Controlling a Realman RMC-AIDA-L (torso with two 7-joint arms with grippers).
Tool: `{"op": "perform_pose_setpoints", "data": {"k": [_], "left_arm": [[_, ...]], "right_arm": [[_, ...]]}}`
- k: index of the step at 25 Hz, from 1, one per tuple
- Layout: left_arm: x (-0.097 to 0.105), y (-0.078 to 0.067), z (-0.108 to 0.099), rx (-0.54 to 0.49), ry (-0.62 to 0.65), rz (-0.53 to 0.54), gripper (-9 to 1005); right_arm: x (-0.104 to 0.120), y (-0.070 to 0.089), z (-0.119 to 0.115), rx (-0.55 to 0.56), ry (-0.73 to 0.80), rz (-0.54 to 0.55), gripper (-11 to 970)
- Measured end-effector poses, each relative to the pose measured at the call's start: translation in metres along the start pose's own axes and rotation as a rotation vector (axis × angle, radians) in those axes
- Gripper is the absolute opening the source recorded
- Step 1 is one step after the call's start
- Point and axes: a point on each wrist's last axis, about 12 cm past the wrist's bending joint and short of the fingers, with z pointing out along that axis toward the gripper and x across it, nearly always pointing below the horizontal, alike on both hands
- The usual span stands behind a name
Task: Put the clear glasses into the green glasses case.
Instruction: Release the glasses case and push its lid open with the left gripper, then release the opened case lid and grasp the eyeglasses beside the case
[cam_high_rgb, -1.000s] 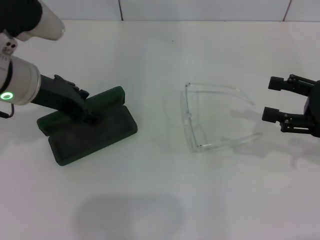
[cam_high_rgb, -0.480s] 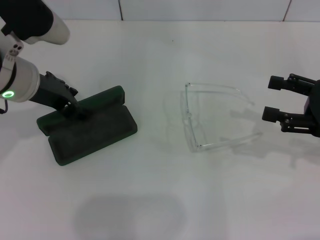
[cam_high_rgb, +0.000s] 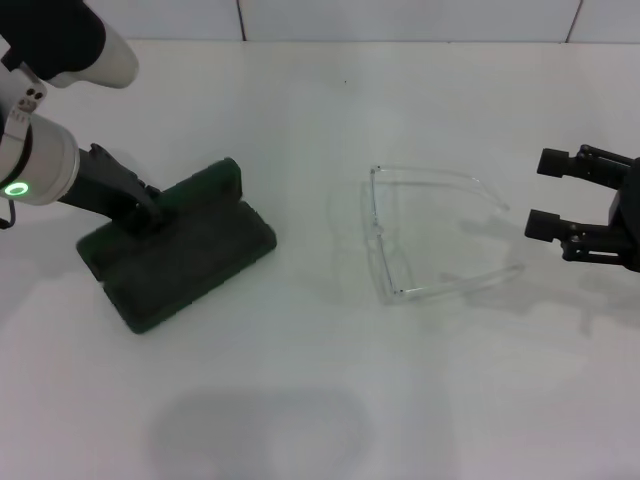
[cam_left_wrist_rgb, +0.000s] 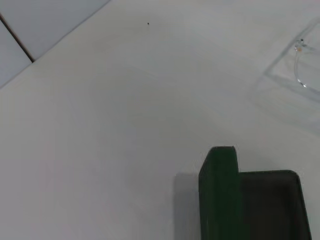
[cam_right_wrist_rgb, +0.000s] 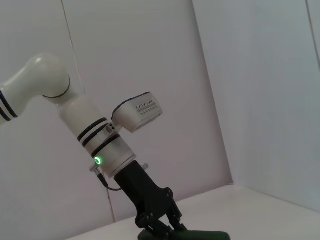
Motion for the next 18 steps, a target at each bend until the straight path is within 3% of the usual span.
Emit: {"op": "perform_pose_setpoints", "data": {"k": [9, 18], "left_arm": [[-0.007, -0.01, -0.001, 0.003, -0.017, 0.052, 206], [-0.037, -0.054, 0.002, -0.016, -0.098, 0.278, 205]], "right_arm": [[0.003, 0.002, -0.001, 0.011, -0.013, -0.013, 831], [0.001, 0.015, -0.04, 0.168, -0.266, -0.093, 829]]}}
